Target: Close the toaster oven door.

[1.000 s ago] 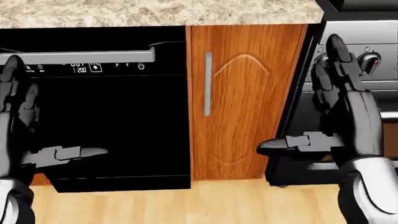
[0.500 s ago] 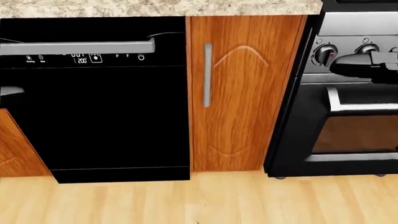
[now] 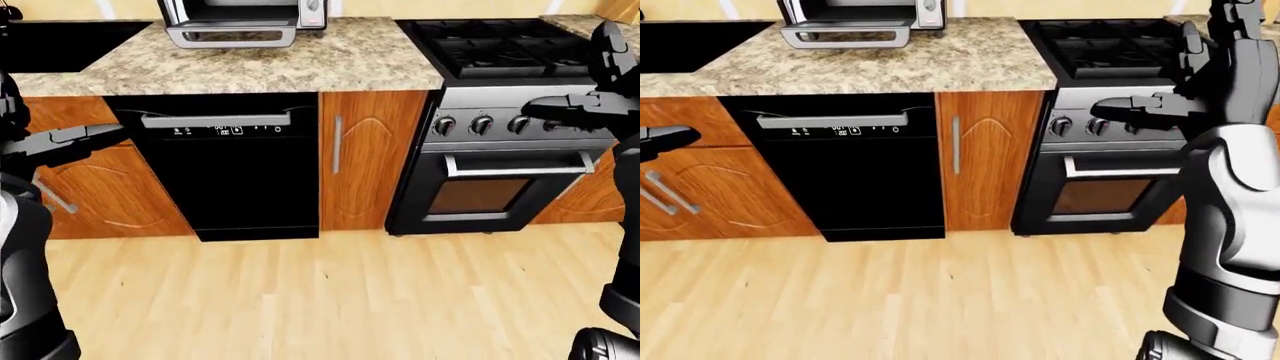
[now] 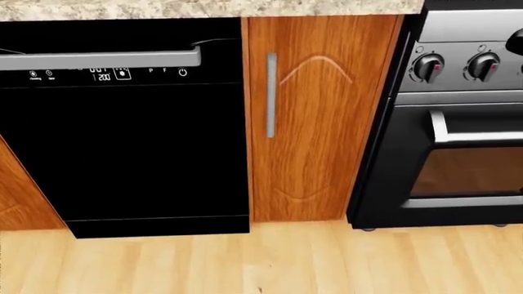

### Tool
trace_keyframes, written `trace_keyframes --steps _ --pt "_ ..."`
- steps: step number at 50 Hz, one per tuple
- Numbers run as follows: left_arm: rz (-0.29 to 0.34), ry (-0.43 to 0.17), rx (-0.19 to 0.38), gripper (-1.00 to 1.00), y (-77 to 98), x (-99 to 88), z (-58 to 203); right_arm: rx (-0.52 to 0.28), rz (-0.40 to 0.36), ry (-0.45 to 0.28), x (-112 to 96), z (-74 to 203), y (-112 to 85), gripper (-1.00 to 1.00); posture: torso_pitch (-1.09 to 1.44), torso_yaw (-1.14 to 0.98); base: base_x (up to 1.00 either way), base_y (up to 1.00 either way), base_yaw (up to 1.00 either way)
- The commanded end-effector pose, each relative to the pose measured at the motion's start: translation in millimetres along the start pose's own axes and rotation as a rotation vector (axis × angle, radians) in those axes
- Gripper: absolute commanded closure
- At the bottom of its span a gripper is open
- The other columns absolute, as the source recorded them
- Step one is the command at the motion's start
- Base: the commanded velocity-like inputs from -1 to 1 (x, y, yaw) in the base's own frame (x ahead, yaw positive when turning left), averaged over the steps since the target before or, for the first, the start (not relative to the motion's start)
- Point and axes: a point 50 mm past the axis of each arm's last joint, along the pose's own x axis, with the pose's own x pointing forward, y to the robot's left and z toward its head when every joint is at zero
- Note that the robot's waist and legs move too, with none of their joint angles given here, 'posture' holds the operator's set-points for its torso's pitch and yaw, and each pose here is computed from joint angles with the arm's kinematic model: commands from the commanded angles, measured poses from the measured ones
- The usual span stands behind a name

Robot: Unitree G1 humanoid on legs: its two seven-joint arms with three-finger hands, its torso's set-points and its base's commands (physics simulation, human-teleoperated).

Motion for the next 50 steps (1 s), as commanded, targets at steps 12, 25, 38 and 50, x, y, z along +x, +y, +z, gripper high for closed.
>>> trace_keyframes --steps 12,25,38,50 --pt "0.004 -0.098 -0.005 -1.00 2.4 2.7 25 -0.017 0.026 -0.094 0 21 -0.3 -1.00 0.00 0.00 0.02 0.00 0.00" --pt "0.003 -0.096 -0.008 -1.00 1.2 1.3 25 -0.018 0.025 -0.086 -2 19 -1.5 -1.00 0.00 0.00 0.03 0.03 0.00" --pt "0.020 -0.099 -0.010 -1.00 7.7 3.0 27 -0.009 0.027 -0.081 -1 22 -0.8 -1.00 0.00 0.00 0.02 0.03 0.00" --pt "0.021 -0.106 -0.002 -1.00 7.6 4.0 29 -0.026 0.032 -0.083 -1 23 -1.2 -1.00 0.00 0.00 0.00 0.13 0.00"
